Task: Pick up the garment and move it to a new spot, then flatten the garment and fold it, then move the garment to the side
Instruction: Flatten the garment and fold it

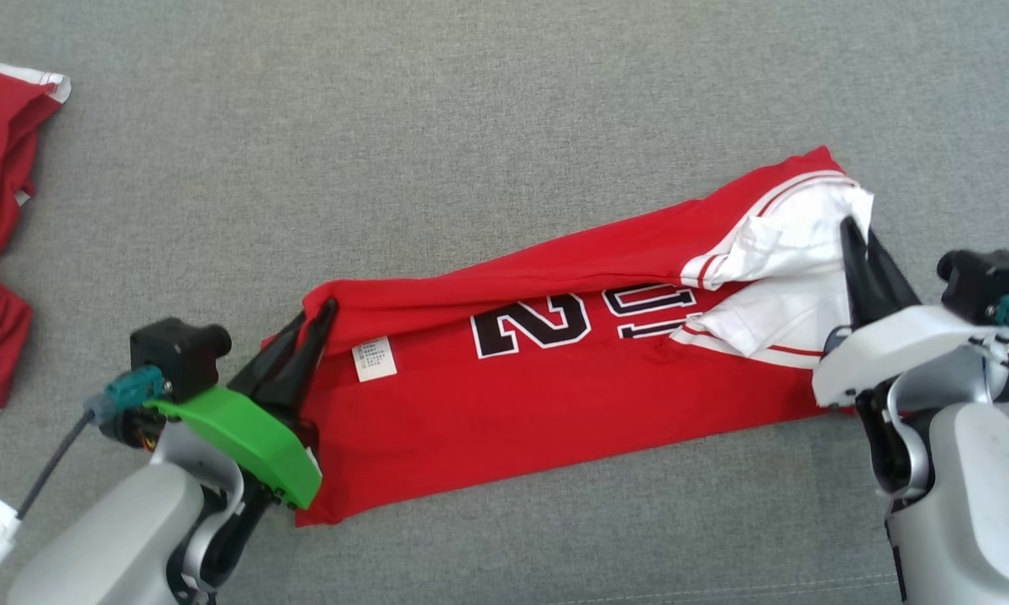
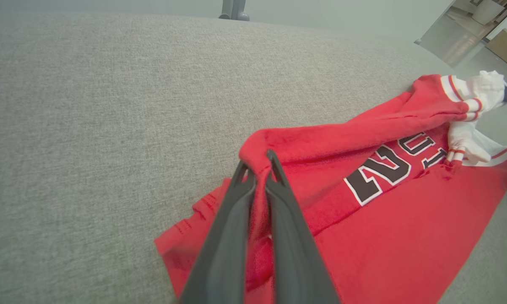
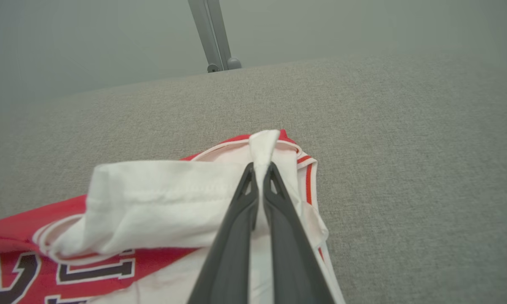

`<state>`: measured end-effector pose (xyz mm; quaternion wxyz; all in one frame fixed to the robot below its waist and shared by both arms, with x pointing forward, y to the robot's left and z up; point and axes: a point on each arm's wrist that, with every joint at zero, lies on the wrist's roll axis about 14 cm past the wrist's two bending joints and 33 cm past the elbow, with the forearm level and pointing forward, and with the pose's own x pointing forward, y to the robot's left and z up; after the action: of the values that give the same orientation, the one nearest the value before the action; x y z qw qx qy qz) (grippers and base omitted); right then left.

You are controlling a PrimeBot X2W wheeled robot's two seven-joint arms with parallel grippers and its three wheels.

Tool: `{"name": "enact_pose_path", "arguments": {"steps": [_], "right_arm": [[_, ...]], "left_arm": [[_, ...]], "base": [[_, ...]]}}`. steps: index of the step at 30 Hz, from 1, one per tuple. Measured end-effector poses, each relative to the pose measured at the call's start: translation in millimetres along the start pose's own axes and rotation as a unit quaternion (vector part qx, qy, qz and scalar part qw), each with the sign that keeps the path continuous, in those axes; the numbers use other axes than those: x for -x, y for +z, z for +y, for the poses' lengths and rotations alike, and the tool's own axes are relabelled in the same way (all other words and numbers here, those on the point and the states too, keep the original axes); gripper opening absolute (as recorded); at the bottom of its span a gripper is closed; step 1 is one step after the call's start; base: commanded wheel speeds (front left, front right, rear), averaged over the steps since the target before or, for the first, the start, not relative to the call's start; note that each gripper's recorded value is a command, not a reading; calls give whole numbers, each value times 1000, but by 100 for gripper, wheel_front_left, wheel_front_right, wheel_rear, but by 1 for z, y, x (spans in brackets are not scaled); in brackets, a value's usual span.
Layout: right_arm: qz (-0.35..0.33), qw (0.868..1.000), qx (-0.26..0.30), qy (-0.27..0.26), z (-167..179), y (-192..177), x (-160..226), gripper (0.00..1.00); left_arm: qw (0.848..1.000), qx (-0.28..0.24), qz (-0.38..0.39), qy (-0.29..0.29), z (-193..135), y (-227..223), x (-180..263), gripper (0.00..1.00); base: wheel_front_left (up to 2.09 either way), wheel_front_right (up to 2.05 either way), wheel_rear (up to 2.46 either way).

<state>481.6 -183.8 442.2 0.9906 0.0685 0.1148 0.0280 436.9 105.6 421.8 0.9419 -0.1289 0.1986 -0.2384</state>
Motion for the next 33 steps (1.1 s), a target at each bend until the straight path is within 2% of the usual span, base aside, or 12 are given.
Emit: {"name": "enact_pose_path", "arguments": {"steps": [4,7,8,9,10,12,13,14,15,21,26,33], "right_arm": [[10,1000,-10,-8,-3,-13,15,0],[13,1000,-16,-8,-1,-16,21,0],[10,1000,-17,-7,0,-15,23,0],[10,1000,-18,-7,0,-15,24,0],[15,1000,-20,-6,1,-16,25,0],[34,999,-23,-8,0,-25,30,0],[47,999,-23,-9,0,-31,32,33],[58,998,-18,-8,1,-36,35,53],[63,998,-10,-6,2,-38,36,100],[35,999,-6,-21,-9,-16,39,100],[1,999,9,-52,-36,20,41,100],[55,996,29,-57,-43,16,26,100]], "left_arm": [[1000,13,-2,5,-5,-12,7,0],[1000,2,-3,14,-5,-17,14,0],[1000,0,-4,15,-5,-18,16,3],[1000,-1,-5,15,-7,-19,17,13],[1000,-5,-6,17,-9,-21,18,30],[1000,-10,-9,19,-11,-22,21,100],[1000,-9,-9,22,-12,-24,22,100],[1000,-8,-5,23,-14,-28,24,100],[1000,-11,0,26,-15,-33,26,100],[997,-35,-4,76,-2,-39,39,100],[987,-44,-71,140,12,-10,56,100],[970,-62,-130,198,20,7,80,100]], "base": [[0,0,0],[0,0,0],[0,0,0],[0,0,0],[0,0,0],[0,0,0],[0,0,0],[0,0,0],[0,0,0],[0,0,0],[0,0,0],[0,0,0]]}}
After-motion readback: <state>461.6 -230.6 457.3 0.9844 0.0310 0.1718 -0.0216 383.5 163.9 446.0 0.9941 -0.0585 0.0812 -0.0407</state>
